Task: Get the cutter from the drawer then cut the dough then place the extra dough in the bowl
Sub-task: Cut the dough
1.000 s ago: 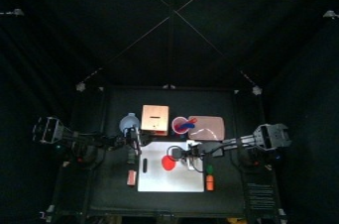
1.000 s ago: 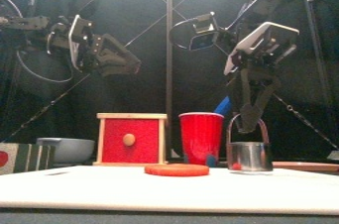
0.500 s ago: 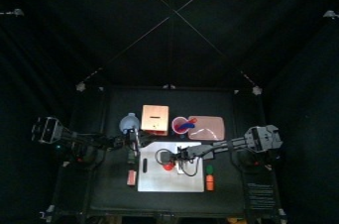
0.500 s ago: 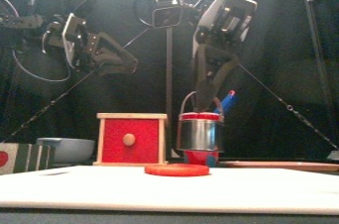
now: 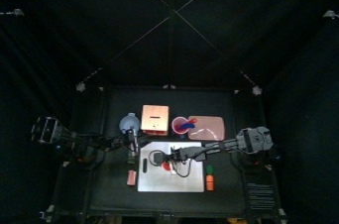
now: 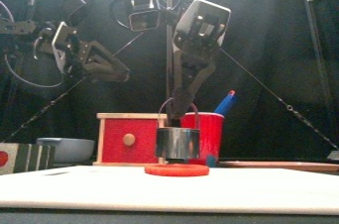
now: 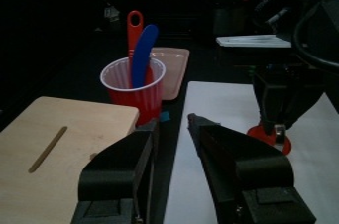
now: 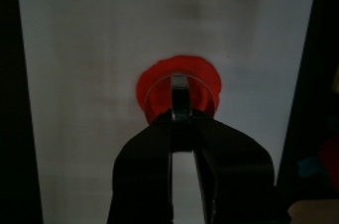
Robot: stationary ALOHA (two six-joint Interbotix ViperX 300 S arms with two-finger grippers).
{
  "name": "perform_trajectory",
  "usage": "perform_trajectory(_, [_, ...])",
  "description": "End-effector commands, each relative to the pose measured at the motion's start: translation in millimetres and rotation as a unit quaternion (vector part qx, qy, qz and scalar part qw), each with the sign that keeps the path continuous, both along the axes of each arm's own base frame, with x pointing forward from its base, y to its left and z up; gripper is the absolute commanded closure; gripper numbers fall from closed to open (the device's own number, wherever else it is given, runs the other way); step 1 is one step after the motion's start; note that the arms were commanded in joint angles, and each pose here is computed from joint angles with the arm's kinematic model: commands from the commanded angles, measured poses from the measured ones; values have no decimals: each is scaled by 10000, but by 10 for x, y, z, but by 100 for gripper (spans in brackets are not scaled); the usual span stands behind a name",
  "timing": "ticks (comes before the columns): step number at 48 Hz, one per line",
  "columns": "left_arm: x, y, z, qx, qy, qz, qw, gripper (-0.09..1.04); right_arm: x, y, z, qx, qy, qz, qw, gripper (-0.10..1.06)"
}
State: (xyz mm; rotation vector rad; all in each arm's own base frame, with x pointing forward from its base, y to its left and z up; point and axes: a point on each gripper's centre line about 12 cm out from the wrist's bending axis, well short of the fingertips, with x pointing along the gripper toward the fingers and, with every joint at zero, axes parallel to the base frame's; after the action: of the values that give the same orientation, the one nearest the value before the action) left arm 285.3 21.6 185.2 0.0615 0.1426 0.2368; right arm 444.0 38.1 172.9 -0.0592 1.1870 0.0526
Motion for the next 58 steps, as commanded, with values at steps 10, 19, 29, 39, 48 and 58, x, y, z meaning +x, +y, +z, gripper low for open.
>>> perform_trajectory(10, [16,-14,55,-11,-123,-11,9999,22,46,-40,99,1,-169,-39,9998,52])
perform_trajectory(19, [11,-17,49,-35,-114,3,9999,22,55,-49,59,-22,-140,-36,9999,52])
perform_trajectory(29, [16,-17,49,-35,-114,3,9999,22,56,-54,49,-50,-143,-23,9999,52])
perform_trajectory(39, [15,-14,49,-60,-117,17,9999,22,83,-18,96,0,-346,1,9994,43])
perform_trajectory(48, [25,-10,39,-79,-101,40,9999,22,72,-15,112,28,-452,-8,9990,23])
perform_trajectory(58, [30,-32,27,-144,-84,51,9998,22,26,-22,137,-19,-579,36,9983,18])
